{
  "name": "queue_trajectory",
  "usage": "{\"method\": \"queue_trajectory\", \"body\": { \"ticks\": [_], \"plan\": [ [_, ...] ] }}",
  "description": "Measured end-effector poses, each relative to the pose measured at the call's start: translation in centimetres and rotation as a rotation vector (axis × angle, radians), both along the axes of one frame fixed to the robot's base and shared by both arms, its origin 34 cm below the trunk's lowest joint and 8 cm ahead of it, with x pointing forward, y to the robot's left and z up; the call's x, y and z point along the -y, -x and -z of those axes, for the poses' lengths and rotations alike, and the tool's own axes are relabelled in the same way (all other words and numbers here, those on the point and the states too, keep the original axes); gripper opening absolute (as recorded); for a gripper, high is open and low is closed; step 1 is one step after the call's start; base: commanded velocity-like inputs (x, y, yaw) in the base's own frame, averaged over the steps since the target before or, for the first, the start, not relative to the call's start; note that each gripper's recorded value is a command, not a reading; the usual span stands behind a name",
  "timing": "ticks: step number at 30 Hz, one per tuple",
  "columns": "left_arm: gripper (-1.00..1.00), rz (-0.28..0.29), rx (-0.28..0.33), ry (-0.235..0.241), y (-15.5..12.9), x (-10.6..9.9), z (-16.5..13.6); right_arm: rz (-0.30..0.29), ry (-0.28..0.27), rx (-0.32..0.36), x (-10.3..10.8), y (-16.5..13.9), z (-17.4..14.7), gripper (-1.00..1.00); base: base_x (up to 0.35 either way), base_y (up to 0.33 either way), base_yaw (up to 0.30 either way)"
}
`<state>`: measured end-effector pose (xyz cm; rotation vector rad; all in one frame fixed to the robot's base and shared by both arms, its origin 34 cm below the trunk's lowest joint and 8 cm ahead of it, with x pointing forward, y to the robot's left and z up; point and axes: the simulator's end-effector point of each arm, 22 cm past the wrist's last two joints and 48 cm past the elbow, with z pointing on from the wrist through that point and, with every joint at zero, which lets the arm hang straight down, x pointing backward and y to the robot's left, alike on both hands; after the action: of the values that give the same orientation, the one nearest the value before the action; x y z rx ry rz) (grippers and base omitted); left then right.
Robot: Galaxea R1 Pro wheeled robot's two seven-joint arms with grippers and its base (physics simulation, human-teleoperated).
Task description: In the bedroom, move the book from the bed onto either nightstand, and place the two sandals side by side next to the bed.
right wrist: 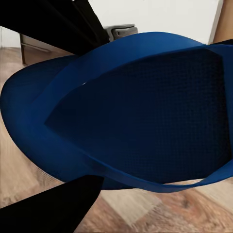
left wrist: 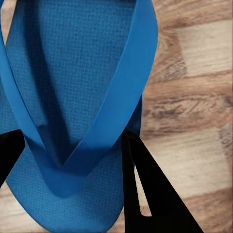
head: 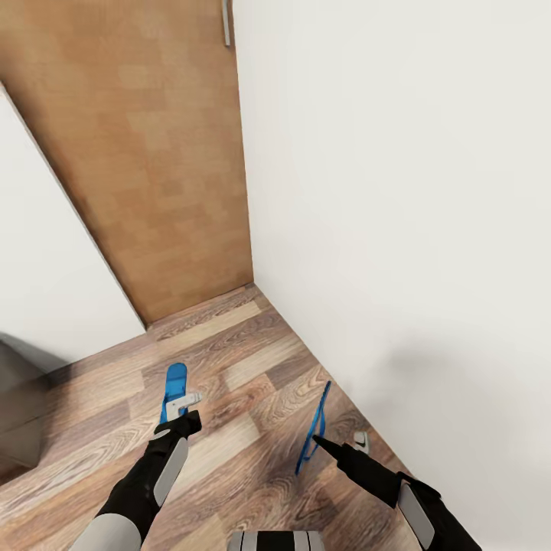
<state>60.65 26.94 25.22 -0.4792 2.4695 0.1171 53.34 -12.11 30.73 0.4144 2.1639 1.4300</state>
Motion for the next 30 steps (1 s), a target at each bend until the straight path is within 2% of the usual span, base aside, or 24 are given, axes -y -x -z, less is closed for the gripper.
{"method": "queue_trajectory", "body": {
  "ticks": [8, 11, 13, 15, 19, 21, 23, 26, 27, 28, 30],
  "plan": [
    [-1.00, -0.003, 0.034, -0.004, -0.5, -0.5, -1.9, -0.005, 0.003, 0.037, -0.1, -0.6, -1.8, -1.00, 0.000, 0.000, 0.209],
    [-1.00, 0.013, 0.055, 0.011, -0.8, -0.4, -2.5, -0.006, 0.003, 0.051, -0.1, -0.9, -2.4, -1.00, 0.000, 0.000, 0.209],
    [-1.00, 0.072, 0.080, 0.052, -1.2, -1.0, -2.8, -0.007, 0.004, 0.061, -0.1, -1.0, -2.9, -1.00, 0.000, 0.000, 0.209],
    [-1.00, 0.102, 0.085, 0.082, -1.0, -0.6, -2.8, -0.008, 0.004, 0.070, -0.1, -1.1, -3.3, -1.00, 0.000, 0.000, 0.210],
    [-1.00, 0.181, 0.095, 0.170, -0.5, 1.1, -2.6, -0.009, 0.005, 0.089, -0.1, -1.4, -4.2, -1.00, 0.000, 0.000, 0.212],
    [-1.00, 0.205, 0.105, 0.192, -0.4, 1.2, -2.9, -0.008, 0.005, 0.097, -0.1, -1.6, -4.7, -1.00, 0.000, 0.000, 0.215],
    [-1.00, 0.233, 0.074, 0.218, 1.1, 0.5, -1.7, -0.009, 0.005, 0.105, -0.1, -1.6, -5.1, -1.00, 0.000, 0.000, 0.216],
    [-1.00, 0.257, 0.046, 0.255, 2.8, 0.4, -0.7, -0.009, 0.006, 0.116, -0.1, -1.8, -5.7, -1.00, 0.000, 0.000, 0.217],
    [-1.00, 0.273, 0.053, 0.272, 3.0, 0.4, -0.7, -0.008, 0.006, 0.120, -0.1, -1.8, -5.9, -1.00, 0.000, 0.000, 0.217],
    [-1.00, 0.325, 0.099, 0.316, 3.2, -0.4, -1.3, -0.009, 0.006, 0.124, -0.2, -1.9, -6.1, -1.00, 0.000, 0.000, 0.217],
    [-1.00, 0.376, 0.133, 0.361, 3.4, -0.8, -2.4, -0.008, 0.006, 0.133, -0.1, -2.0, -6.5, -1.00, 0.000, 0.000, 0.217]
  ]
}}
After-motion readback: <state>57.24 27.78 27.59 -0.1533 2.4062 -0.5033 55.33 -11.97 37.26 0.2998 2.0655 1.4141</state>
